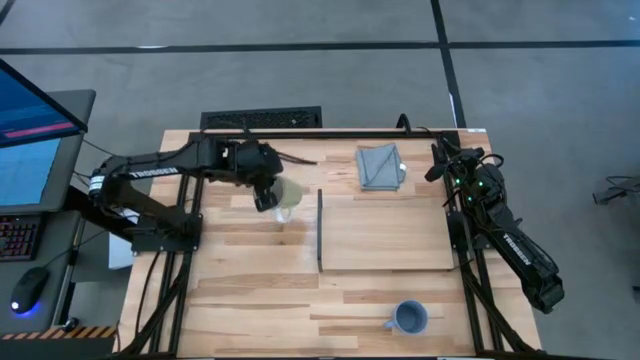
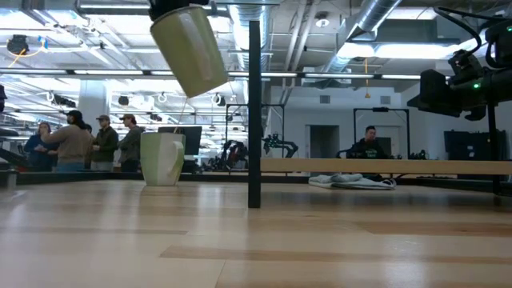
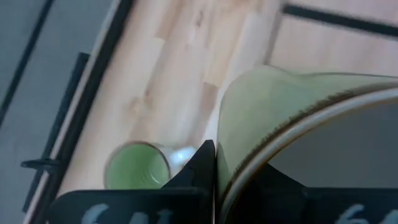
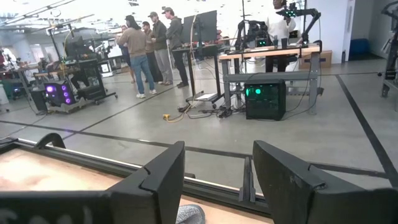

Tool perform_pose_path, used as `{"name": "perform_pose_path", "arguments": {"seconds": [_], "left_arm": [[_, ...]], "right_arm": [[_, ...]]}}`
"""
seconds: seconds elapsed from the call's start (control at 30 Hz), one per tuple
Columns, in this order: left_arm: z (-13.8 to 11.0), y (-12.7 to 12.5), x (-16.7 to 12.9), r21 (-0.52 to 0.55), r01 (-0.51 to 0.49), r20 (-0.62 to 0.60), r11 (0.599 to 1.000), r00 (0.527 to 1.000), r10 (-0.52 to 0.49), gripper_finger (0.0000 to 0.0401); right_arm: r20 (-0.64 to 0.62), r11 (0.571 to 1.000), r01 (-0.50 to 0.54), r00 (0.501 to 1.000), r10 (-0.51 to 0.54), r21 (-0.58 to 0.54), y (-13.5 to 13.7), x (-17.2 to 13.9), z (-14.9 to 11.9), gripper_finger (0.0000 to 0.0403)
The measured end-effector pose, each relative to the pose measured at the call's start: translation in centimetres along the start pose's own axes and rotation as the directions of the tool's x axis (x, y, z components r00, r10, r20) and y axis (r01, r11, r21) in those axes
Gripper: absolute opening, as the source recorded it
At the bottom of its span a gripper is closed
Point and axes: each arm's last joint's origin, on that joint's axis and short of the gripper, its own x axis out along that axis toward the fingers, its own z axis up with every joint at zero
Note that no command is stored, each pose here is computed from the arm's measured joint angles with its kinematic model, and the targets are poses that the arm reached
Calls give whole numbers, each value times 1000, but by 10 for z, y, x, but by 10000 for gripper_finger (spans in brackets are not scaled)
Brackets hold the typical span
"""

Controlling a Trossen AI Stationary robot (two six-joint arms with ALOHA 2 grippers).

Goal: Stack small to large cups/mugs on shelf
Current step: Put the light green mug on the shelf

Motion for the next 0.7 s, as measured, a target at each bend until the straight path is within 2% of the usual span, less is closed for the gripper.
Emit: {"name": "perform_pose_path", "arguments": {"seconds": [0.17, 0.4, 0.53, 0.7], "left_arm": [[7, 15, 5, 21, -20, 36, 1000, 999, 19, 11], [17, 40, 28, 32, -66, 32, 997, 997, 65, 11], [24, 54, 42, 30, -49, 28, 998, 998, 48, 11], [46, 68, 57, 52, -58, 5, 997, 998, 57, 11]], "right_arm": [[0, 1000, 0, 1000, 0, 0, 0, 0, 0, 212], [0, 1000, 0, 1000, 0, 0, 0, 0, 0, 212], [0, 1000, 0, 1000, 0, 0, 0, 0, 0, 212], [0, 1000, 0, 1000, 0, 0, 0, 0, 0, 212]]}}
